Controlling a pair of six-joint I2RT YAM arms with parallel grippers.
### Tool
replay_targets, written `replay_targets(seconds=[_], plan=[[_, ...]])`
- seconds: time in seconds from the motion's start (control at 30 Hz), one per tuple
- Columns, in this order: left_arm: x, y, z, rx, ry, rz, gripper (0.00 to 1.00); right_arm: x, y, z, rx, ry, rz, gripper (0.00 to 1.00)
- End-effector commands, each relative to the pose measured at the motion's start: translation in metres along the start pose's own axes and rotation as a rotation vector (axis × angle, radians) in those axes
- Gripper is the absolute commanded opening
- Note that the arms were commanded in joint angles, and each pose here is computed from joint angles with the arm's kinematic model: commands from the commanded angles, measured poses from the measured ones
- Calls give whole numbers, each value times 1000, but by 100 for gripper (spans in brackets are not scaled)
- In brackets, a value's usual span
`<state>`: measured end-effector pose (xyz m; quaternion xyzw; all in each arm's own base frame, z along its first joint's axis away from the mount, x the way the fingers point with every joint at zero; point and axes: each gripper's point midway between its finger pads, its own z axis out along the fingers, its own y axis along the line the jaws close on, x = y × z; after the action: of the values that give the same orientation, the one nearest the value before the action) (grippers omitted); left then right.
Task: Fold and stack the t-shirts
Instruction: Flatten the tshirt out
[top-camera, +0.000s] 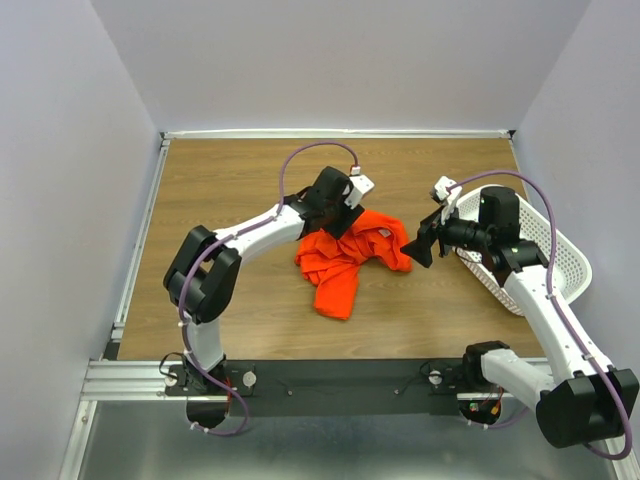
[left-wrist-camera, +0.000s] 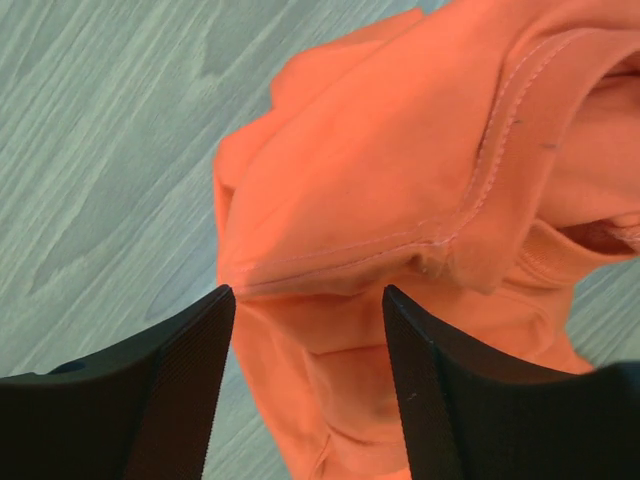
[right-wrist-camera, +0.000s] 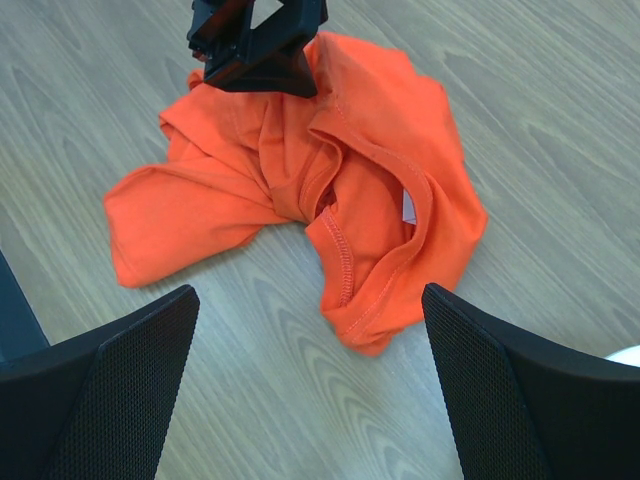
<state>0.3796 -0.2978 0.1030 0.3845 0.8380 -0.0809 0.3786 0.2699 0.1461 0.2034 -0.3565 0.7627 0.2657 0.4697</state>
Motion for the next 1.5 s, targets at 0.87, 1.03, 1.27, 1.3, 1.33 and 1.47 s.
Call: replay_targets(seconds=[0.87,1.03,1.27,1.3,1.33,1.47], plan=[[-169,34,-62,-124,-407,97,0,8,-5,2,16,18,19,100],[-199,48,-57,-183,-450,105,0,8,-7,2,27,19,19,100],[-249,56,-57,-210,-577,125,0,8,-8,2,33,21,19,100],[-255,56,-57,-208,-593,132,0,8,-9,1,35,21,19,100],[-262,55,-52,-206,-608,152,0,8,-9,2,34,22,19,100],[-288,62,-31,-257,-696,158,0,10,-8,4,22,27,26,100]])
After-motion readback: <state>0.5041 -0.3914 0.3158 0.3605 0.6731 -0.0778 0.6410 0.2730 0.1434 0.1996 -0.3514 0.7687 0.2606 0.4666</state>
